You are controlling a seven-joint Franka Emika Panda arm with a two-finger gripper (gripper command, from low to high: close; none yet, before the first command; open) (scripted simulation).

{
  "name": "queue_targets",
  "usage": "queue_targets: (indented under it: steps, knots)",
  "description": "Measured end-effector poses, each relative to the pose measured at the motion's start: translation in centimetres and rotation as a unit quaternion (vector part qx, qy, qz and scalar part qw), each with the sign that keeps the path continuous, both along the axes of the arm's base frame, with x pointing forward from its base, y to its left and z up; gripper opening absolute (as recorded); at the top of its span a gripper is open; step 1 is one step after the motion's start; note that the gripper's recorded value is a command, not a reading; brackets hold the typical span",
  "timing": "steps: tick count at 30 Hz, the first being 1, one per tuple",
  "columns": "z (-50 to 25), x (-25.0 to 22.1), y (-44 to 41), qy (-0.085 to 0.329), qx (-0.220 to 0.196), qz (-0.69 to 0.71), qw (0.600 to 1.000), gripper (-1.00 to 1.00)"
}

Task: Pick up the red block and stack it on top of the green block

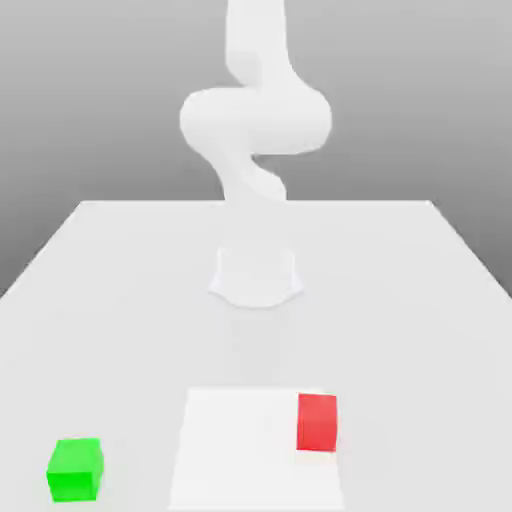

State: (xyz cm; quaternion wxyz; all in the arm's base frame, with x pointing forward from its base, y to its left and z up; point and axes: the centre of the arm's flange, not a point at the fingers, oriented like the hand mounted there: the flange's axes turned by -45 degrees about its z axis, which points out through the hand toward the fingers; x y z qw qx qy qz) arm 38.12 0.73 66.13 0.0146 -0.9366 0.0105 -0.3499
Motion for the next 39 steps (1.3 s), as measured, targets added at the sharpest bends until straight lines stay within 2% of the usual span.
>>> queue_targets:
  steps: [5,10,15,20,26,27,34,39]
  knots:
    - [-11.4,5.2,2.0,0.091,0.019,-0.001,0.996,0.0]
    - [-22.8,6.9,4.1,0.177,0.026,-0.008,0.984,0.0]
    - [-33.9,5.7,6.0,0.261,0.021,-0.018,0.965,0.0]
    - [-43.8,2.0,7.2,0.338,0.005,-0.03,0.941,0.0]
    - [-50.7,1.3,7.1,0.35,0.003,-0.035,0.936,0.0]
    - [-51.4,1.3,7.1,0.35,0.003,-0.035,0.936,-1.0]
    - [-51.4,1.3,7.1,0.35,0.003,-0.035,0.936,-1.0]
    - [-46.9,1.3,7.1,0.35,0.002,-0.036,0.936,-1.0]
